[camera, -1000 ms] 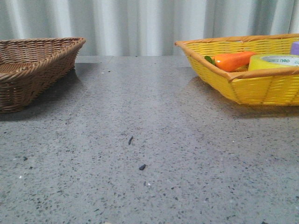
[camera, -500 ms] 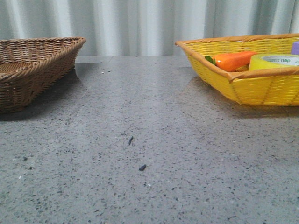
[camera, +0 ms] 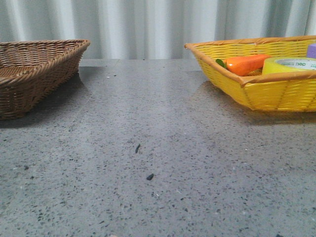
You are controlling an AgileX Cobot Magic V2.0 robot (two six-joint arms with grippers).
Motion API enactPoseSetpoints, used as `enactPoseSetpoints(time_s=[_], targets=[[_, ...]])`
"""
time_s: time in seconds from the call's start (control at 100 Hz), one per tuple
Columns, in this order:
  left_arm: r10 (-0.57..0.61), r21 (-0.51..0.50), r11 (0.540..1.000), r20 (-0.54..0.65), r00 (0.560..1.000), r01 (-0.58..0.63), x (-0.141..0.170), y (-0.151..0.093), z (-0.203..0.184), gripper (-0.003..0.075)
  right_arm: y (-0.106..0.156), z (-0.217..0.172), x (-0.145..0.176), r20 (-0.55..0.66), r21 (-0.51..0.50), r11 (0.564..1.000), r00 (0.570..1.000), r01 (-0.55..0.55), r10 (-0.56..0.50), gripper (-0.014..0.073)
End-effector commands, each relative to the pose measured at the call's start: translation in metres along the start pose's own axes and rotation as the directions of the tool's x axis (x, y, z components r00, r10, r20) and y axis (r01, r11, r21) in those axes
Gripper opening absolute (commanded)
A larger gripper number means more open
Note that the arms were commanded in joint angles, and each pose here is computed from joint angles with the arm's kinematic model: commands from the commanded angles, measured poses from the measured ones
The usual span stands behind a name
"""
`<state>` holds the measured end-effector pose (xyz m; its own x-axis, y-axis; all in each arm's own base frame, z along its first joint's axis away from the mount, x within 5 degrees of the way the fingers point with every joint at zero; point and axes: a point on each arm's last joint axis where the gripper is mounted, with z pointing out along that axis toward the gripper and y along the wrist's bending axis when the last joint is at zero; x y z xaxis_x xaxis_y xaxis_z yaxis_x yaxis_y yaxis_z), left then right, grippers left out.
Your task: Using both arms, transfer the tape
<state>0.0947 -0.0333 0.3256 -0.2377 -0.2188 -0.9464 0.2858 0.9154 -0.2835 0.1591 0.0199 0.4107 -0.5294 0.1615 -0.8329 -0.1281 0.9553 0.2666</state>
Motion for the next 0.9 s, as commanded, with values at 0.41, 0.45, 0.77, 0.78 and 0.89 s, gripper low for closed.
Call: enactPoseSetpoints(time_s=[0.41, 0.45, 0.77, 0.78, 0.89], targets=[[0.003, 0.048, 0.999, 0.069, 0.998, -0.006, -0.015, -0.008, -0.001, 0.0426, -0.027, 0.178, -0.039, -0.474, -0.008, 1.000, 0.881, -0.026, 0.019, 0.0400], [0.003, 0.048, 0.999, 0.069, 0.998, -0.006, -0.015, -0.008, -0.001, 0.0426, -0.031, 0.192, -0.034, -0.499, 0.000, 0.999, 0.866, -0.034, 0.029, 0.0400], [0.004, 0.050, 0.999, 0.037, 0.999, -0.006, -0.012, -0.008, -0.001, 0.0426, -0.044, 0.223, -0.023, -0.538, 0.035, 0.999, 0.842, -0.015, 0.032, -0.0015], [0.004, 0.050, 0.999, 0.037, 0.999, -0.006, -0.012, -0.008, -0.001, 0.0426, -0.044, 0.222, -0.025, -0.533, 0.034, 0.999, 0.846, -0.014, 0.030, -0.0037], [0.004, 0.050, 0.999, 0.035, 0.999, -0.006, -0.012, -0.008, -0.001, 0.0426, -0.033, 0.200, -0.051, -0.440, 0.013, 1.000, 0.898, 0.003, 0.003, -0.0045]])
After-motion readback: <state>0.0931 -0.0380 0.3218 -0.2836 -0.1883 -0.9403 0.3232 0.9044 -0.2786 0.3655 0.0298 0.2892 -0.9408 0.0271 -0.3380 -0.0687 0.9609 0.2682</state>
